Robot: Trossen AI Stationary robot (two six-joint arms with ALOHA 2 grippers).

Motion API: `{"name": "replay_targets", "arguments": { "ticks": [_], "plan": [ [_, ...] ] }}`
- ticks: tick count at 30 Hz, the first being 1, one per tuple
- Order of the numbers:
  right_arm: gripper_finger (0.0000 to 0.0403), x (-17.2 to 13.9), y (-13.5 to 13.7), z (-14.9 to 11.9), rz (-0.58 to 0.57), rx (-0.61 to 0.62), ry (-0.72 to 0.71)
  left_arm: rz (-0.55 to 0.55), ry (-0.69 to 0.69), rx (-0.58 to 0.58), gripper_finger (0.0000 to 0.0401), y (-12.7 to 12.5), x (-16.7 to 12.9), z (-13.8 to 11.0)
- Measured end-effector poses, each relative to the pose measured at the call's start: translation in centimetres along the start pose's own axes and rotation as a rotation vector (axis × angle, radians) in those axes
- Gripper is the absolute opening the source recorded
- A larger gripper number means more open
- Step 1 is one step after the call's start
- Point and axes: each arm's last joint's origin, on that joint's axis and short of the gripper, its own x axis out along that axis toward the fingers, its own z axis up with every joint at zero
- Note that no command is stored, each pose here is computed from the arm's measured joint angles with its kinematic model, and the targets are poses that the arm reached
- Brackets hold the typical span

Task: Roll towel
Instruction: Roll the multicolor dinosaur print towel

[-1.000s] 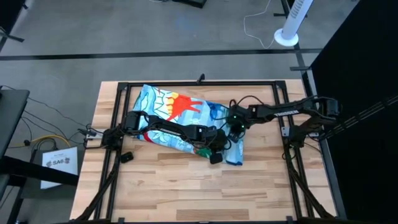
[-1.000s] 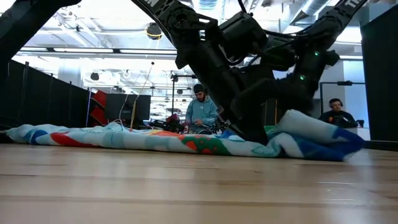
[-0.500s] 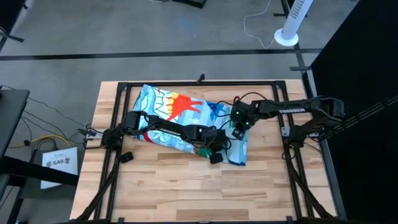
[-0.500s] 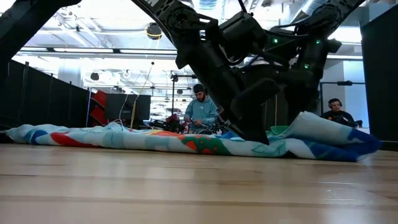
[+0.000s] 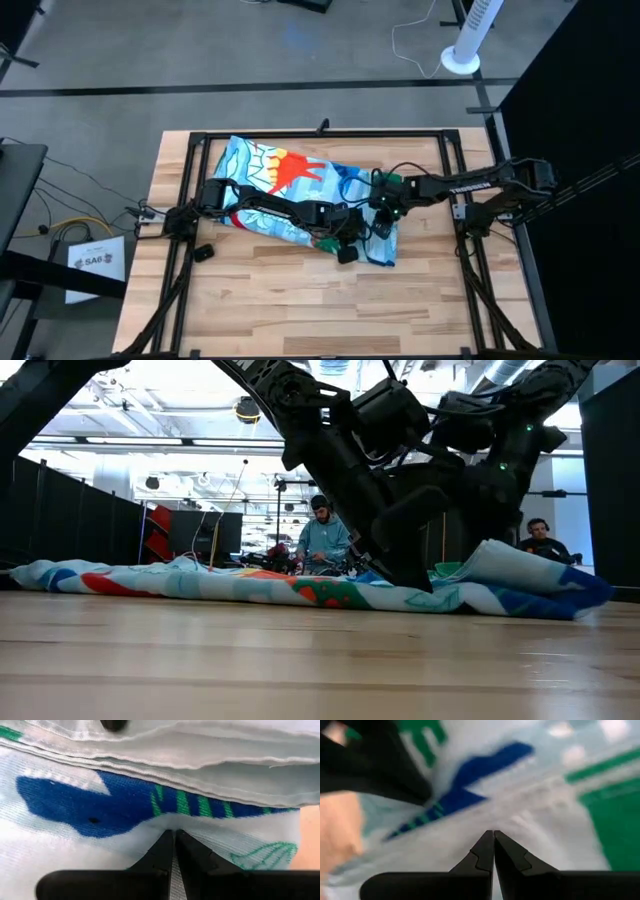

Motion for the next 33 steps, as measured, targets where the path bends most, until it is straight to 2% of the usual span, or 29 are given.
{"name": "replay_targets", "arguments": {
  "ticks": [4, 8, 12, 15, 22, 27, 33],
  "plan": [
    [0.0000, -0.1, 0.3, 0.6, 0.019, 0.007, -0.041, -0.002, 0.000, -0.003, 0.0013, 0.1, 0.0, 0.0],
    [0.0000, -2.5, 0.3, 1.1, -0.002, 0.025, -0.023, -0.004, 0.000, -0.025, 0.0013, 0.1, 0.0, 0.0],
    [0.0000, -3.4, 0.7, -0.4, -0.033, 0.053, 0.071, -0.003, -0.002, -0.035, 0.0013, 0.1, 0.0, 0.0],
    [0.0000, -2.7, 1.6, -1.0, -0.035, 0.061, 0.113, -0.004, -0.004, -0.046, 0.0013, 0.1, 0.0, 0.1],
    [0.0000, 1.2, 4.1, -0.8, 0.019, 0.053, 0.093, 0.002, 0.006, -0.111, 0.0013, 0.2, 0.0, 0.0],
    [0.0000, 2.8, 4.3, -0.4, 0.029, 0.078, 0.055, 0.010, 0.035, -0.128, 0.0012, 0.0, -0.1, -0.4],
    [0.0000, 2.5, 3.1, 0.7, -0.004, 0.085, -0.014, 0.003, 0.044, -0.127, 0.0012, -0.2, -0.1, -0.4]
  ]
}}
